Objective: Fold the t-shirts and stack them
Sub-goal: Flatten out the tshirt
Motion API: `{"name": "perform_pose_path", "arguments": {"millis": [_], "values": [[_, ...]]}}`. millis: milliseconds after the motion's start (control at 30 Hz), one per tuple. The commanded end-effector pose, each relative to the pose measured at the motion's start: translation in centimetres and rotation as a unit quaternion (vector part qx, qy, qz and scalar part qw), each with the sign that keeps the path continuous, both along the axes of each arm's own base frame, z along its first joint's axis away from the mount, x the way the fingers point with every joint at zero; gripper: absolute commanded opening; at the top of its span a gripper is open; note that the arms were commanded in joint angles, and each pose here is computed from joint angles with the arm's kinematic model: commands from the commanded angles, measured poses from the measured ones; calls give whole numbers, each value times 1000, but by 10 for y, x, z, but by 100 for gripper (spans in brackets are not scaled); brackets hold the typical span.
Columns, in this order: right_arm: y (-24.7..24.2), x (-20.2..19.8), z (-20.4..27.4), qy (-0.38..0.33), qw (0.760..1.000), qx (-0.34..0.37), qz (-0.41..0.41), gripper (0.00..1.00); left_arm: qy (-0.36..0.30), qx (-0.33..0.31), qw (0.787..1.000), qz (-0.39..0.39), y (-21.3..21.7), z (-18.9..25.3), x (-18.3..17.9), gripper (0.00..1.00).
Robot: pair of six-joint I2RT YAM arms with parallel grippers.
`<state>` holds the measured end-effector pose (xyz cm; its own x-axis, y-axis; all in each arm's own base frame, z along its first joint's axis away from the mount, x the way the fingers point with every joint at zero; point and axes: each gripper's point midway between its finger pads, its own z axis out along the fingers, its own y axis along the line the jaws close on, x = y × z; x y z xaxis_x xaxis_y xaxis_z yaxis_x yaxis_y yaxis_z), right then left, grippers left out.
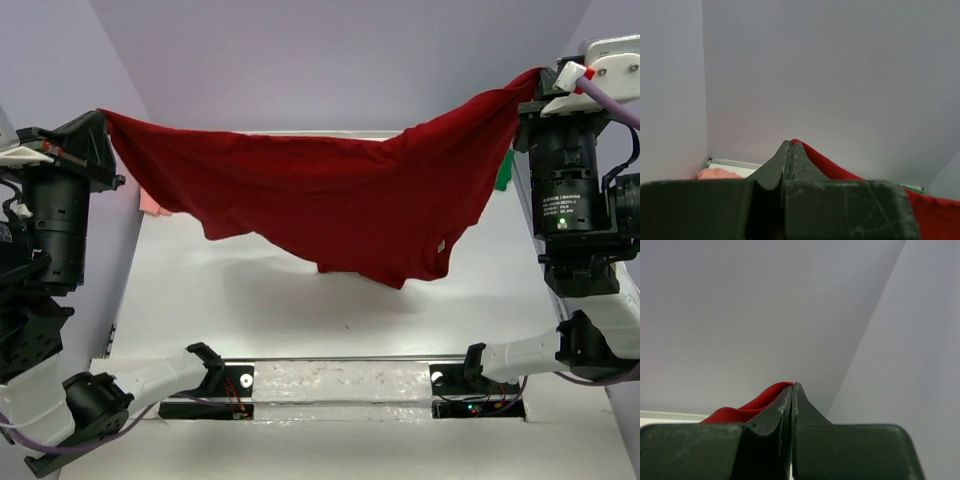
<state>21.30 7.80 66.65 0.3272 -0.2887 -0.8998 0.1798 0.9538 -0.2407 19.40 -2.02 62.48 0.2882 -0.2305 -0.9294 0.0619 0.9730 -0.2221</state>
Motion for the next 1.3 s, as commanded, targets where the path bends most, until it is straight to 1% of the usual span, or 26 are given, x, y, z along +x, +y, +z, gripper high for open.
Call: {"name": "perform_pose_path", "arguments": {"millis": [0,67,133,167,200,233,300,367,433,500,533,567,600,633,667,700,800,867,1000,1033,1067,1100,1133,1200,1233,1267], "values": [[21,2,-6,-5,999,23,40,0,16,9,1000,16,-19,-21,30,0],[24,5,-9,-13,998,37,47,0,24,19,999,22,-28,-28,45,0],[23,21,-14,-10,999,31,12,0,37,33,999,15,-46,-38,64,0],[27,35,-27,17,1000,-7,-3,0,37,31,999,10,-56,-38,72,0],[38,55,-43,43,999,-26,1,0,37,30,999,3,-62,-38,77,0],[40,71,-50,46,998,1,36,0,38,29,999,0,-66,-39,80,0],[43,88,-74,64,997,-3,52,0,41,28,999,2,-70,-41,87,0],[42,112,-97,93,994,3,52,0,62,39,997,7,-76,-56,103,0],[54,131,-118,121,989,10,82,0,72,42,996,6,-72,-69,117,0],[43,146,-116,125,988,35,86,0,90,53,994,15,-61,-89,134,0],[38,154,-119,132,987,28,83,0,94,57,994,5,-66,-94,137,0],[39,172,-134,154,984,38,82,0,104,60,992,23,-55,-102,150,0],[27,187,-139,165,982,42,87,0,108,53,993,14,-56,-108,158,0],[28,206,-146,186,976,65,95,0,111,49,992,26,-45,-111,168,0],[20,205,-136,175,976,77,99,0,120,47,991,25,-43,-115,177,0],[25,232,-159,204,971,76,102,0,140,50,989,24,-46,-130,198,0],[25,259,-170,216,971,61,86,0,137,50,989,24,-46,-117,223,0],[23,256,-165,209,972,62,83,0,136,54,989,28,-44,-108,225,0],[0,218,-125,156,984,63,62,0,98,42,994,19,-42,-79,202,0],[-9,196,-114,141,986,68,58,0,99,42,994,15,-45,-83,198,0],[10,181,-105,130,987,56,79,0,80,39,996,13,-43,-71,182,0],[18,172,-112,134,987,41,77,0,86,46,995,16,-50,-79,176,0],[11,147,-99,114,991,44,54,0,81,46,996,14,-52,-77,168,0],[28,125,-106,119,991,13,53,0,66,37,997,31,-44,-69,138,0],[27,113,-98,109,992,17,64,0,61,31,997,30,-45,-66,127,0],[25,106,-105,117,992,11,52,0,56,41,997,18,-52,-63,113,0]]}}
